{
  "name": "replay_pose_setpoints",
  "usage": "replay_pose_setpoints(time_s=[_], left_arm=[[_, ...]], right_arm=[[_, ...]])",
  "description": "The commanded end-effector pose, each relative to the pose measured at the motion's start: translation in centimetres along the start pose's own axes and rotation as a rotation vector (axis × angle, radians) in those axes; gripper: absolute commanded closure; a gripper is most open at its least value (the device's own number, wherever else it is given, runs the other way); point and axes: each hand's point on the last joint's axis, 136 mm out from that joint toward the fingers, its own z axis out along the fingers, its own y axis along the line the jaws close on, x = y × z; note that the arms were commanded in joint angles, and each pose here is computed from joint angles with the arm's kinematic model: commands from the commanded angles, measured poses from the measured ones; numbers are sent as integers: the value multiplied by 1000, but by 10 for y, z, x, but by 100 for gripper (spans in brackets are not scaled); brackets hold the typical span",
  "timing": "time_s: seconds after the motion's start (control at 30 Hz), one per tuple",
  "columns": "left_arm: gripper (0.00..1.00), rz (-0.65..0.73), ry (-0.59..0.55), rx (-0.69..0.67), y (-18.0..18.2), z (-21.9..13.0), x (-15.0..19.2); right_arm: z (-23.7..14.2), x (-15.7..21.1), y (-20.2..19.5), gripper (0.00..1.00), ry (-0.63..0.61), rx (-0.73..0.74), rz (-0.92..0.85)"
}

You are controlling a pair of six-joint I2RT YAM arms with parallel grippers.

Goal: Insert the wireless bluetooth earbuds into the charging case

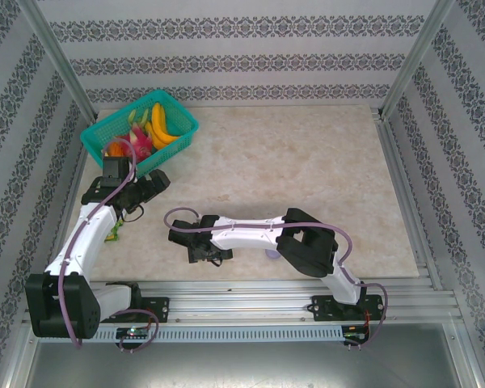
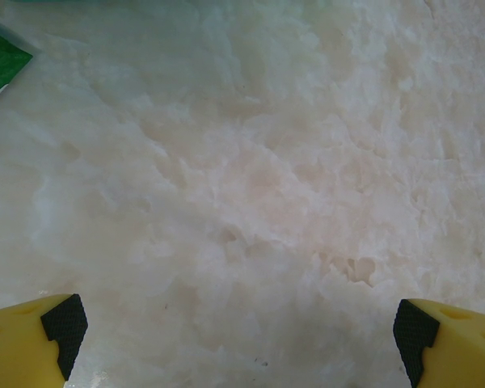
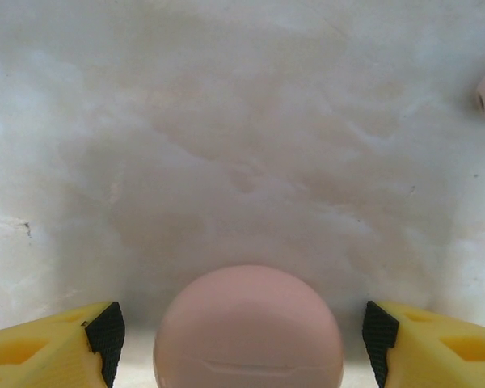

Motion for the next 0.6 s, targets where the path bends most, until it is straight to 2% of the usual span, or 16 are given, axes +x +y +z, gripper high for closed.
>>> replay_pose_setpoints(time_s=[0.0, 0.57], left_arm=[[0, -5, -9, 11, 2, -2, 0], [0, -13, -14, 20, 1, -3, 0]], right_arm=[[5, 4, 1, 22, -2, 24, 4], [-1, 3, 7, 33, -24, 19, -8]])
